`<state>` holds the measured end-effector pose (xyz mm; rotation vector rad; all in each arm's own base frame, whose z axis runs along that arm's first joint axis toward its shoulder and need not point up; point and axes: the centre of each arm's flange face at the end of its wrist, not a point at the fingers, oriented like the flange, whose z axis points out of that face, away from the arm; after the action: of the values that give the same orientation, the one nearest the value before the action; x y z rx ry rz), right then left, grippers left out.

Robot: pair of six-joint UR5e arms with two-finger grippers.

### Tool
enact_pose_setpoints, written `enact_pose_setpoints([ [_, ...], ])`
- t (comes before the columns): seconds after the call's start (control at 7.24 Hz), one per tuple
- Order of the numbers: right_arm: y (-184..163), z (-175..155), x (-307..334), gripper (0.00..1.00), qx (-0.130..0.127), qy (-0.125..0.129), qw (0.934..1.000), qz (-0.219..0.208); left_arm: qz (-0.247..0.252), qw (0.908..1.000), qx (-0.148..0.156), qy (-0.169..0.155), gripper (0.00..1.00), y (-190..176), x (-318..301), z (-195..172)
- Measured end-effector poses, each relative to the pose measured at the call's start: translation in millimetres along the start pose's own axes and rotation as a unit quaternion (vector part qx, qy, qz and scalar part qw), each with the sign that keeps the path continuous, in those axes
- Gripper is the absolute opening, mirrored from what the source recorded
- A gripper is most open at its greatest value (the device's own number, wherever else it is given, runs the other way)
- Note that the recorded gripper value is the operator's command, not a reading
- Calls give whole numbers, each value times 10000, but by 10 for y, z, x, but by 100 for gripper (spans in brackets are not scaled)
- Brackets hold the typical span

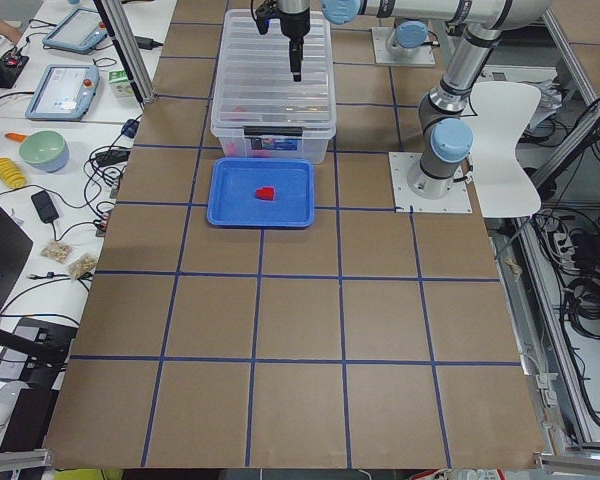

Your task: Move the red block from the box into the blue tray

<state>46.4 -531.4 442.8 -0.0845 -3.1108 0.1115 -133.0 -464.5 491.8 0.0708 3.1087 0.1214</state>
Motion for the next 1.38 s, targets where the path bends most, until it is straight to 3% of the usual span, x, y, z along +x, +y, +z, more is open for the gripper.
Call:
enact_pose_setpoints([
  [0.28, 405, -626, -32, 100, -88, -6, 10000, 18, -1, 10000, -3, -5, 100, 5, -7, 8],
  [0.41, 571, -765, -55, 100, -136, -19, 9999, 18, -2, 10000, -6, -5, 100, 7, -8, 11],
  [0.83, 742, -836, -430, 100, -159, -101, 9998, 59, -6, 10000, -14, -34, 100, 10, -13, 16],
  [1.38, 829, -781, -1011, 100, -223, -148, 9993, -243, -13, 10000, -9, -9, 100, 9, -3, 13],
])
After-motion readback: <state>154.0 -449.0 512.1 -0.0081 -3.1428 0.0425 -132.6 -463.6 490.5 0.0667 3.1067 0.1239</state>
